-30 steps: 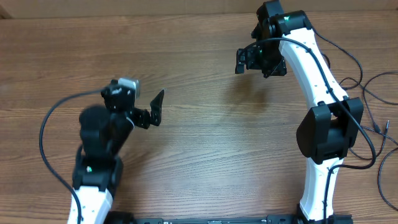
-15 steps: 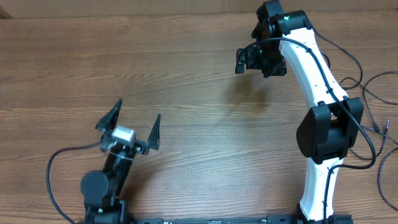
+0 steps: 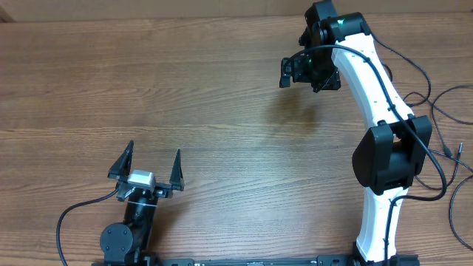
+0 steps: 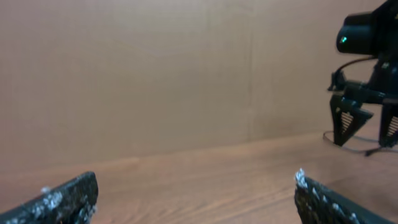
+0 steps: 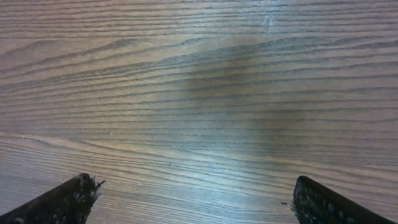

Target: Untangle cables

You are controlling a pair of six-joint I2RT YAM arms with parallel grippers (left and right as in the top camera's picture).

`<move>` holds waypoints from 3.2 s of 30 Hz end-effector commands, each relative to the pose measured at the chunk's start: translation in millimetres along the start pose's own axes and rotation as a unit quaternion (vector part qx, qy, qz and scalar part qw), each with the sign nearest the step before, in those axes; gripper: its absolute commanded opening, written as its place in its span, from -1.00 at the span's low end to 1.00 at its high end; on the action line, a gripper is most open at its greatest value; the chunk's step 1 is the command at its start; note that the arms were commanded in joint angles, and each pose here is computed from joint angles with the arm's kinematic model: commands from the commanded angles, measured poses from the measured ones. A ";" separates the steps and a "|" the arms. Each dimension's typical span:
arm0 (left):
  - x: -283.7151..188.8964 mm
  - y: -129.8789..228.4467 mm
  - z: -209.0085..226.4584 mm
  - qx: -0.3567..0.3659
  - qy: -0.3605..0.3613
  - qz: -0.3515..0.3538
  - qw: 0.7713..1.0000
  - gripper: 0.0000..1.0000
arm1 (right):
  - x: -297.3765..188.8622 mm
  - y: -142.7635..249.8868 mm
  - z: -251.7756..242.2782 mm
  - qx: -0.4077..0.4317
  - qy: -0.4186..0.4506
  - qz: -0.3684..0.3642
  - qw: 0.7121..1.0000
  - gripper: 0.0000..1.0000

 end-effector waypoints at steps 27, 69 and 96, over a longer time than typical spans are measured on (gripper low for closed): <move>-13.7 51.4 11.6 -0.034 -0.064 0.131 0.989 0.99 | -18.1 0.0 4.0 -0.005 -0.012 -0.020 1.000 1.00; -13.7 51.6 11.6 -0.034 -0.064 0.132 0.989 1.00 | -28.2 0.1 -6.9 0.006 -0.004 -0.025 1.000 1.00; -13.7 51.7 11.5 -0.034 -0.064 0.132 0.989 0.99 | -227.5 108.7 -30.2 -0.010 -0.085 -0.397 0.914 0.99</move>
Point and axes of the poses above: each gripper's point midway between its finger pads, its own x axis out along the fingers, its own z axis along the line the jaws close on, y = z × x, the point moved 5 cm from there along -x, back along the fingers, and after that the axes turned 8 degrees about x, right-handed, at the moved point
